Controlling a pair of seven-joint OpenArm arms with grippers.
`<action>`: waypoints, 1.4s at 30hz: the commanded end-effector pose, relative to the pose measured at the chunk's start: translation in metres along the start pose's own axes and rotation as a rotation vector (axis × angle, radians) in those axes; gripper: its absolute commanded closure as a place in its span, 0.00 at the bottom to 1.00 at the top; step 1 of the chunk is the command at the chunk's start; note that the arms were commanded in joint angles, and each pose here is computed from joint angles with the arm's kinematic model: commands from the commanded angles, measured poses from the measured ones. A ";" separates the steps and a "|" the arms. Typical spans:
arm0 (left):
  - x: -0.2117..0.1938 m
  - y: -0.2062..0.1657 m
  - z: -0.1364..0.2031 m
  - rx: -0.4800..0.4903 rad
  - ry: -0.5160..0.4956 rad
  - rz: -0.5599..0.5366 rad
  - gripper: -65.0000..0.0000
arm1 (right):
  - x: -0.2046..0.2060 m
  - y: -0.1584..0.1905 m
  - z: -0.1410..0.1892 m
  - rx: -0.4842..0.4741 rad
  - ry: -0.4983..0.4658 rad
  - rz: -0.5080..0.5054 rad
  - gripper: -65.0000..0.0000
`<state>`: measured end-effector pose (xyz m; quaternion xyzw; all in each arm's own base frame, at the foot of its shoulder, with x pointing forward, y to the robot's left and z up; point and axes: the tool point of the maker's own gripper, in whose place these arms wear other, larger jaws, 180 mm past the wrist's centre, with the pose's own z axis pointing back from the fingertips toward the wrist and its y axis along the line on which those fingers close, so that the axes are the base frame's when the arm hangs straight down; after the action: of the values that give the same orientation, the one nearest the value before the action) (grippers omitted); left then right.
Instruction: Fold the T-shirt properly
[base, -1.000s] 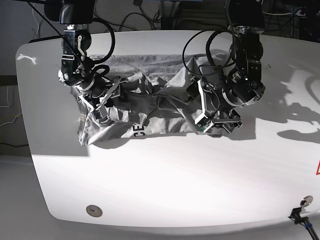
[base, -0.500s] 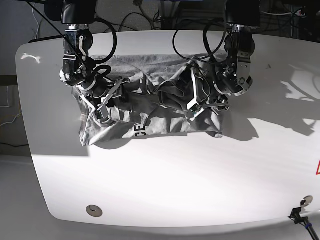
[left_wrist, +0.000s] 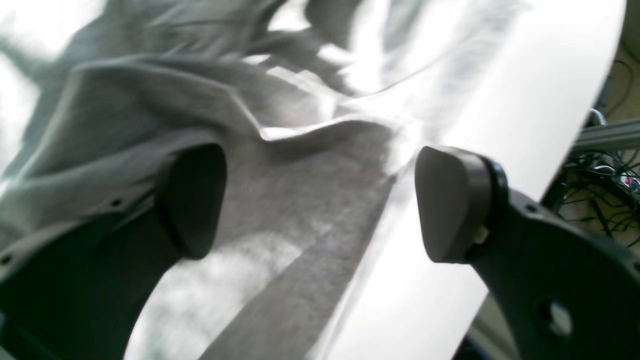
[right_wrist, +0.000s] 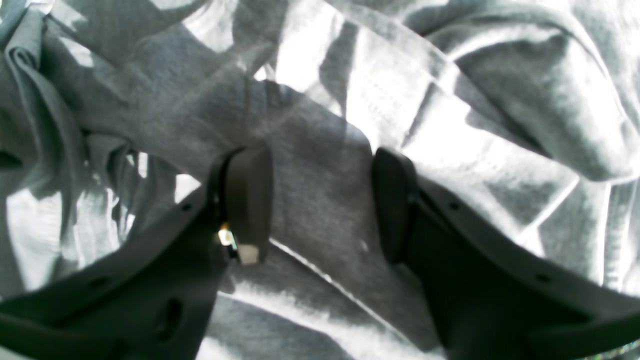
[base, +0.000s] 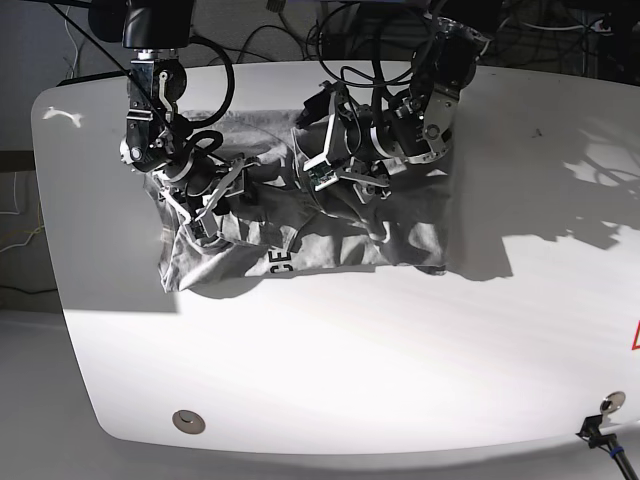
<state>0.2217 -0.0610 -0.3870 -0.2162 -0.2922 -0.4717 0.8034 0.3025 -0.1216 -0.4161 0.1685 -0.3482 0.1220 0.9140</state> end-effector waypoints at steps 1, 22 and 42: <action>0.023 -0.007 0.000 -0.018 -0.067 -0.024 0.14 | 0.003 -0.001 0.001 0.000 0.000 0.007 0.53; -0.054 0.130 0.074 0.332 0.026 0.160 0.14 | 0.004 -0.001 0.001 0.000 -0.001 0.007 0.53; -0.105 0.134 0.063 0.312 0.066 0.319 0.14 | 0.103 -0.051 0.079 -0.206 -0.269 0.062 0.50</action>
<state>0.2860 0.1045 -0.4192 -0.1211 -0.3071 -0.2915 0.8978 0.3390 -0.1763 -0.3097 0.0826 -0.4714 0.1029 0.8720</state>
